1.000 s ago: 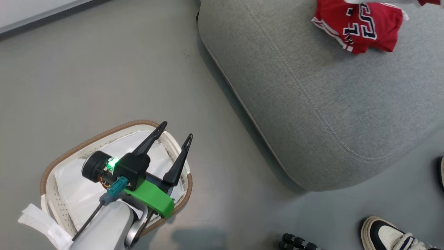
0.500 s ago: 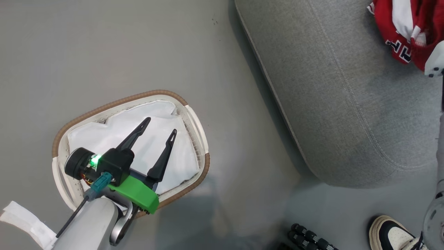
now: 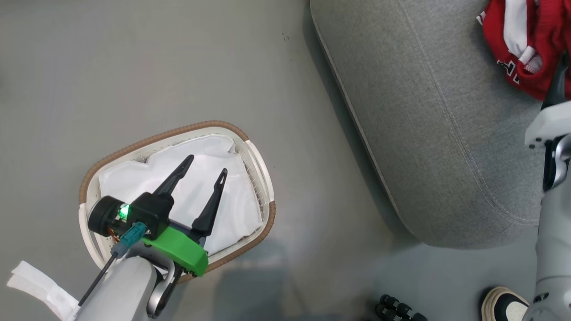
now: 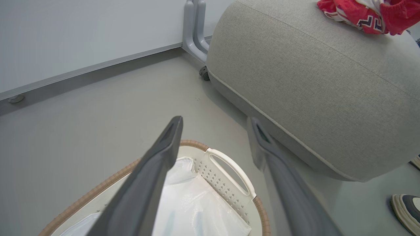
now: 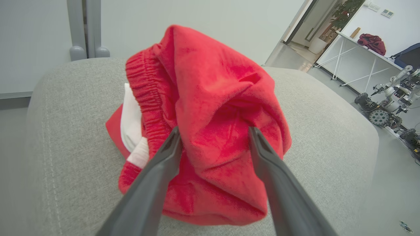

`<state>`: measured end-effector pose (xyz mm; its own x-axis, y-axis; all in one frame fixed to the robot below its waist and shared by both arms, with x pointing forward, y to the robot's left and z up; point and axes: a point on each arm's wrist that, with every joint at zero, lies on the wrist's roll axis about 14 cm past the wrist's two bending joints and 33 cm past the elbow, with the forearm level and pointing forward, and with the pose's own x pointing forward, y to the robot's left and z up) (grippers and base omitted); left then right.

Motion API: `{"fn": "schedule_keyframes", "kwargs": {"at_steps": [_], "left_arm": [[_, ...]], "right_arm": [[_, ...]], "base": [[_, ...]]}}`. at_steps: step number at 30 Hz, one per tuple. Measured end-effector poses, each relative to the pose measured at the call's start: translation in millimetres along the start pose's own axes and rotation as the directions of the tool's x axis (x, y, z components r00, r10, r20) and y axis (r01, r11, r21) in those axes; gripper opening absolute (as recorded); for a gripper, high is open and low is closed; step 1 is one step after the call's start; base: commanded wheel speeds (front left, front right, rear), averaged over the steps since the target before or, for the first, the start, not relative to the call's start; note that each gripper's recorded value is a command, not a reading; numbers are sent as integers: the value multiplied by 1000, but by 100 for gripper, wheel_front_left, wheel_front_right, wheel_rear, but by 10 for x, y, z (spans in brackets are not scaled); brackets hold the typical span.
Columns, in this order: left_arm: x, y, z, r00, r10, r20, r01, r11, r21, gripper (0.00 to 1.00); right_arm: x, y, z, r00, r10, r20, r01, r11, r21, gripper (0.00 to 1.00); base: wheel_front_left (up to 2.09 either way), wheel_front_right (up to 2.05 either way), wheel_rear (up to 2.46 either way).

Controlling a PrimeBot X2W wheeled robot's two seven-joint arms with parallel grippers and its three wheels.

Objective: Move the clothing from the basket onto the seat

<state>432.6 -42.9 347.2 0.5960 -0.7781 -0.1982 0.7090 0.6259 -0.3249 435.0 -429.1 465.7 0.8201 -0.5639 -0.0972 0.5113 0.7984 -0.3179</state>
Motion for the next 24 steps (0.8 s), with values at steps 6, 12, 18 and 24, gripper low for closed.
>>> {"fn": "schedule_keyframes", "kwargs": {"at_steps": [6, 12, 18, 24], "left_arm": [[-38, -59, 130, 1000, 15, 22, -16, 1000, 11, 100], [-121, -23, 313, 995, 73, 63, -74, 997, 18, 100], [-288, 75, 452, 984, 146, 99, -149, 988, 32, 100], [-547, 347, 590, 951, 276, 141, -282, 959, 18, 100]], "right_arm": [[-297, -85, 23, 999, 0, 36, -2, 999, 34, 100], [-580, 31, -19, 998, 54, 44, -57, 995, 78, 100], [-758, 476, 15, 980, 187, 67, -195, 971, 139, 100], [-873, 1120, 197, 927, 355, 123, -374, 906, 200, 100]], "base": [[0, 0, 0], [0, 0, 0], [0, 0, 0], [0, 0, 0]]}}
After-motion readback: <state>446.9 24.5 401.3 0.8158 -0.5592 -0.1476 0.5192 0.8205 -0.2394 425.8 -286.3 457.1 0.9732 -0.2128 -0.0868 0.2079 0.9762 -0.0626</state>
